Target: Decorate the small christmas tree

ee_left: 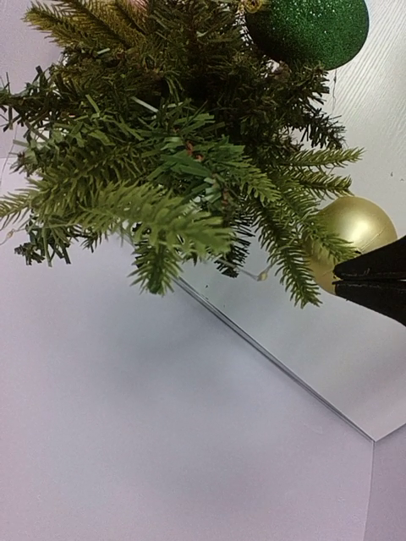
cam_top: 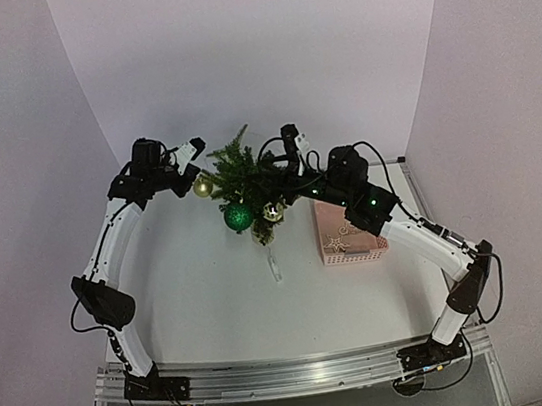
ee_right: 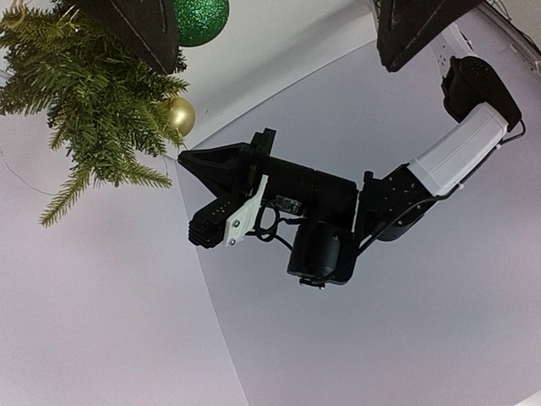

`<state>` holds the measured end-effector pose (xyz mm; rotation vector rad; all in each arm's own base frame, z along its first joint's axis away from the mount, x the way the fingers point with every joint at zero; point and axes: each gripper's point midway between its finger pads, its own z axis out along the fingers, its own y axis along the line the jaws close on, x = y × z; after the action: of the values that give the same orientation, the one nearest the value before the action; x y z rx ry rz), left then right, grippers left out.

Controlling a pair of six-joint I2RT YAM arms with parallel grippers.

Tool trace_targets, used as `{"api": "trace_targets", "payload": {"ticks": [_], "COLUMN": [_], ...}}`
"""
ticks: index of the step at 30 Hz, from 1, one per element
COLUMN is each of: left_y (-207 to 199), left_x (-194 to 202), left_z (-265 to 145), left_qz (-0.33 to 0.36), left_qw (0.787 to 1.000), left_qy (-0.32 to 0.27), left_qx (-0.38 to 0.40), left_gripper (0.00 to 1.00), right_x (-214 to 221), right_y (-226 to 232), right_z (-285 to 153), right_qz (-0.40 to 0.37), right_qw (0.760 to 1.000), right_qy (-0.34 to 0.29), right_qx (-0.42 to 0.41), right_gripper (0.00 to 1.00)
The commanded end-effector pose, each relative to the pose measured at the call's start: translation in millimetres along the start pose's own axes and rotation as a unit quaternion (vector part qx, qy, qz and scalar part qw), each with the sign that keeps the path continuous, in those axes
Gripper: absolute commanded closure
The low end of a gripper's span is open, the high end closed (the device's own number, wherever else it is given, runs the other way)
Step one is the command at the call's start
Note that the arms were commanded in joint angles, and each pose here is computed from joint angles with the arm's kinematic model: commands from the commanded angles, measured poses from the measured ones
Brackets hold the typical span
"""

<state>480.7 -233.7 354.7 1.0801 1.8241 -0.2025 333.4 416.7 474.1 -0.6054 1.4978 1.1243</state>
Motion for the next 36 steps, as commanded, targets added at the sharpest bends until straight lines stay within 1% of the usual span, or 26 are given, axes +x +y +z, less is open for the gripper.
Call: {"api": "trace_targets", "payload": {"ticks": [1,10,16,22,28,36], "left_y": [-4.2,-7.1,-4.4,-5.7,-11.1,-19.8], "left_x": [-4.3,2.0,-5.3,-8.2,0.3,1.7], "left_z": [3.3,7.7,3.2,-3.7,1.9,0.9], "left_qz": [-0.014,-0.009,-0.011,-0.031,-0.042,-0.051], "left_qw": [1.0,1.0,1.0,0.999,0.999,0.998], "left_qy": [-0.001,0.014,0.008,0.009,0.021,0.025], "left_qx": [0.014,0.018,0.013,0.015,0.025,0.042], "left_gripper": [1.0,1.0,1.0,1.0,1.0,1.0], "right_x": [-20.5,-15.9,-15.1,-14.0,-15.6,-13.4], "right_y": [10.1,7.7,6.9,5.6,6.7,5.7], "right_z": [-15.7,-13.9,-14.6,-14.3,-14.9,-15.4], "right_qz": [-0.011,-0.008,-0.007,-0.007,-0.01,-0.009], "right_qw": [1.0,1.0,1.0,1.0,1.0,1.0], "right_qy": [-0.022,-0.017,-0.015,-0.014,-0.014,-0.012], "right_qx": [-0.001,0.001,0.004,0.008,0.006,0.009], "right_gripper": [0.21,0.21,0.21,0.21,0.21,0.21]}}
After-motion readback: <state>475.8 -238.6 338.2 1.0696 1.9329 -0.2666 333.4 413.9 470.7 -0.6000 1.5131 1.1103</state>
